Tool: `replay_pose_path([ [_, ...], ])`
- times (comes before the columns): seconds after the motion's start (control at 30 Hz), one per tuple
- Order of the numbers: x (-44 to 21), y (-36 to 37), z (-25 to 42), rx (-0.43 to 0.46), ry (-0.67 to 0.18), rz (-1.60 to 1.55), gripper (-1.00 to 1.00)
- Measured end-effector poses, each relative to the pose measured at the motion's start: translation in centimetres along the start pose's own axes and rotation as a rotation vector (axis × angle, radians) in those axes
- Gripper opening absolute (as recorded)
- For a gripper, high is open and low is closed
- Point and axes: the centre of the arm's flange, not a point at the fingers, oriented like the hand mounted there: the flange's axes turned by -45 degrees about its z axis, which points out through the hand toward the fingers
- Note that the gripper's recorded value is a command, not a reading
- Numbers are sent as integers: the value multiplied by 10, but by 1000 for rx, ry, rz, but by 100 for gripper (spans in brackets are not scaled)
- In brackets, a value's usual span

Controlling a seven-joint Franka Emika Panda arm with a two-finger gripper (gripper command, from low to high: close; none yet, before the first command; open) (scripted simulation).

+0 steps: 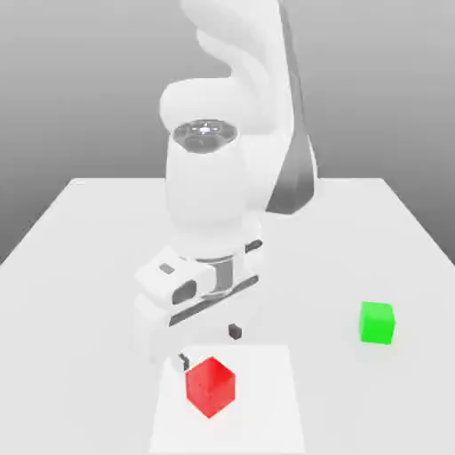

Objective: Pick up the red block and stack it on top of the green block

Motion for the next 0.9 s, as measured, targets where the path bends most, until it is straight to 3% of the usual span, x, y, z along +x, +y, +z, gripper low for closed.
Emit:
replay_pose_path([
  [0.07, -1, -1, 22, 1, -2, -2, 0],
  [0.1, -1, -1, 33, 2, -2, -2, -100],
  [0.33, -2, -2, 35, 3, -3, -2, -100],
  [0.53, 2, -6, -20, 5, -2, -14, -100],
  [0.9, 82, -214, -53, 17, 5, -499, -100],
])
